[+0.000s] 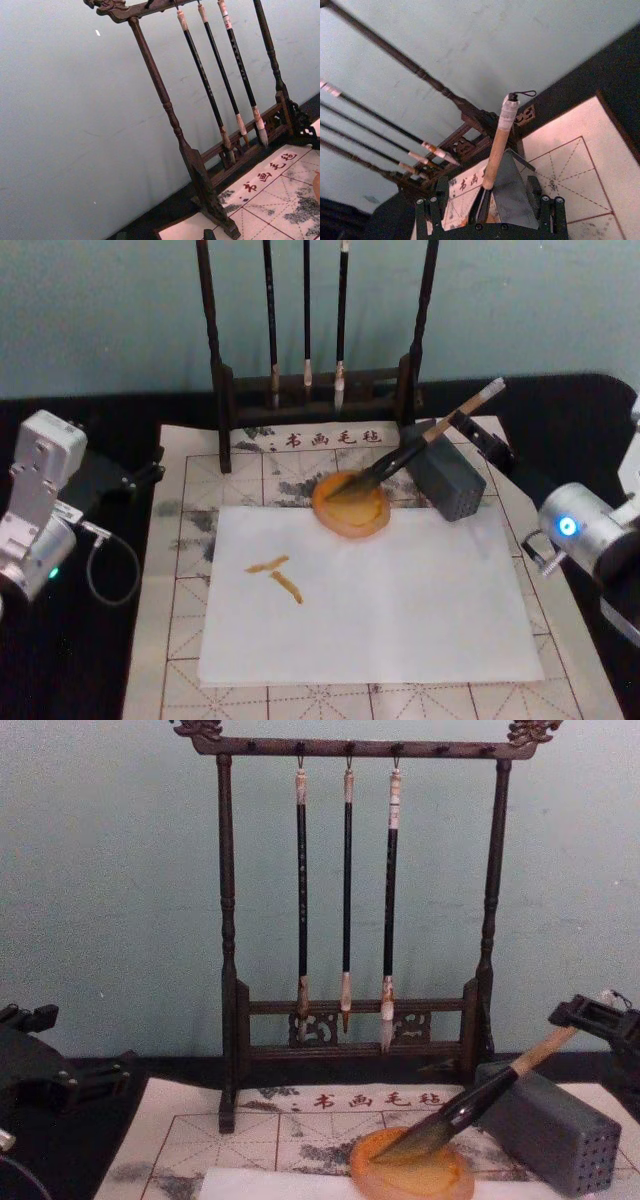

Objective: Pick up the brush from the inkstone, write on the paper, then place the brush back to its original position.

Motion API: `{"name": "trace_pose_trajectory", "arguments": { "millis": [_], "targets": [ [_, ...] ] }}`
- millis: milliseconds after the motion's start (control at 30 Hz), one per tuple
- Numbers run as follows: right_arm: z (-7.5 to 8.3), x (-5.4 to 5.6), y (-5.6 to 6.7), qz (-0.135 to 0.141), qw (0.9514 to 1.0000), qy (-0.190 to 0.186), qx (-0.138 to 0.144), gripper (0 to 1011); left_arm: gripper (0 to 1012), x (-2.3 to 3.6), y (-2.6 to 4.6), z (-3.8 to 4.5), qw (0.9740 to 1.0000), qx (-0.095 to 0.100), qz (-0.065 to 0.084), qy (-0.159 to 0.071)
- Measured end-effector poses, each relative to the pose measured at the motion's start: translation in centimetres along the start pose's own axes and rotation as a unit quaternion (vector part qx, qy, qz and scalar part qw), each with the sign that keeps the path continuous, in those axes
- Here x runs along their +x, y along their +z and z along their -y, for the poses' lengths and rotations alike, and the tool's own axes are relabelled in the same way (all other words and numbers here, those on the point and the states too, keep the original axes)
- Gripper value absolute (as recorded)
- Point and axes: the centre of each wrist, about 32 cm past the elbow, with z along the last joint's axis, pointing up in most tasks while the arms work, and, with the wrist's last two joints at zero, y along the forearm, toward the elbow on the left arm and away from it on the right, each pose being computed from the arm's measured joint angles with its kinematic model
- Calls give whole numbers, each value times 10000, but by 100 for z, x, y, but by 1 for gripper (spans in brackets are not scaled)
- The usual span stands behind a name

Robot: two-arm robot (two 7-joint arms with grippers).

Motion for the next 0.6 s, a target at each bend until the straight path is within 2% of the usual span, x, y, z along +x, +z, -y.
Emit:
{"name": "trace_pose_trajectory", "arguments": {
  "millis": [67,100,133,200,233,267,300,400,433,500,533,600],
  "targets": [
    [129,32,-55,396,9991,132,119,1002,1001,0,0,0,10000,0,0,0],
    [129,32,-55,396,9991,132,119,1002,1001,0,0,0,10000,0,0,0],
    [183,44,-89,672,9973,203,206,1003,1001,0,0,0,10000,0,0,0],
    [230,60,-128,940,9949,252,271,1002,1001,0,0,0,10000,0,0,0],
    [262,71,-169,1251,9911,297,357,1003,1001,0,0,0,10000,0,0,0],
    [276,79,-192,1419,9886,315,397,1002,1001,0,0,0,10000,0,0,0],
    [295,92,-232,1718,9835,341,462,1003,1001,0,0,0,10000,0,0,0],
    [316,105,-295,2176,9738,383,537,1003,1001,0,0,0,10000,0,0,0],
    [325,110,-329,2479,9661,397,598,1002,1001,0,0,0,10000,0,0,0],
    [333,115,-366,2772,9578,400,647,1002,1001,0,0,0,10000,0,0,0],
    [340,123,-404,3045,9492,396,687,1003,1001,0,0,0,10000,0,0,0],
    [342,130,-432,3285,9408,384,740,1002,1001,0,0,0,10000,0,0,0]
  ]
}}
